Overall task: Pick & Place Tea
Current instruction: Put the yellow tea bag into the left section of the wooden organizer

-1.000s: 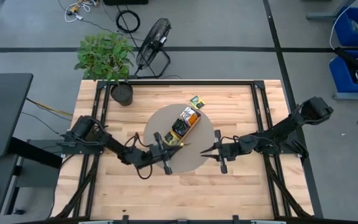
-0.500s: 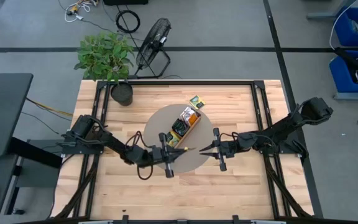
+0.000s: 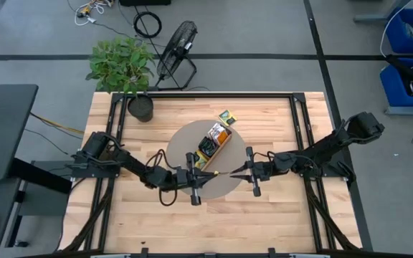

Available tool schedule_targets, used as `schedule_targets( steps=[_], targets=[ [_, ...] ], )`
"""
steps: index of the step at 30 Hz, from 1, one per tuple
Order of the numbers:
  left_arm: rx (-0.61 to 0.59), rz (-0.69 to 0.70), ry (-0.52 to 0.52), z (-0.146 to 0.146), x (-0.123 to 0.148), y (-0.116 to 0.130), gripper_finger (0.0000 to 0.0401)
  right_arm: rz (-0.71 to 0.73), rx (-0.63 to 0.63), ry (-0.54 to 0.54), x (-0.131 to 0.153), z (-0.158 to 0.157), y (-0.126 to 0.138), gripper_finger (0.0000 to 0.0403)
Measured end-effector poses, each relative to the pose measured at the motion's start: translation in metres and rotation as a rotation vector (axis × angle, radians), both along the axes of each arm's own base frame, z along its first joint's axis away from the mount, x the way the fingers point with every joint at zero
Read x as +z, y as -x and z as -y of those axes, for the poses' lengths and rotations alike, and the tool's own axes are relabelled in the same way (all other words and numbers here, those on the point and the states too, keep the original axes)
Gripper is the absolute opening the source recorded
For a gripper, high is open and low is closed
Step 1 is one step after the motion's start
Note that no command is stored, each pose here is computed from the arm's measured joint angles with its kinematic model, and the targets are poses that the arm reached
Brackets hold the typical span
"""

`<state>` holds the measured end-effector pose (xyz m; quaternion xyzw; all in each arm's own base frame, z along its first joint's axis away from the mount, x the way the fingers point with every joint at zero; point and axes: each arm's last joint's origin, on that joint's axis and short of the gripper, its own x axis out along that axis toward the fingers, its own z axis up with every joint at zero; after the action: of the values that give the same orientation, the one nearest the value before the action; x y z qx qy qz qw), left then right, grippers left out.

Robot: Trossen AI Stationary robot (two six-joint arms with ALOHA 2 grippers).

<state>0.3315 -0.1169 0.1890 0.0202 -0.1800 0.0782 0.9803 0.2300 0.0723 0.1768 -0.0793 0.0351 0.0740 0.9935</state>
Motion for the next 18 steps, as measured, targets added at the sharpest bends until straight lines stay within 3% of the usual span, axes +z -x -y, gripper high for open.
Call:
schedule_targets(
  steps=[7,18],
  targets=[
    [-0.011,0.005,0.014,-0.003,0.0,-0.001,0.0001,0.04,0.01,-0.018,0.004,0.0,0.0,0.0083],
    [-0.023,0.015,0.022,-0.015,0.0,-0.006,0.0002,0.062,-0.01,-0.02,0.02,0.002,-0.014,0.0252]
  ],
)
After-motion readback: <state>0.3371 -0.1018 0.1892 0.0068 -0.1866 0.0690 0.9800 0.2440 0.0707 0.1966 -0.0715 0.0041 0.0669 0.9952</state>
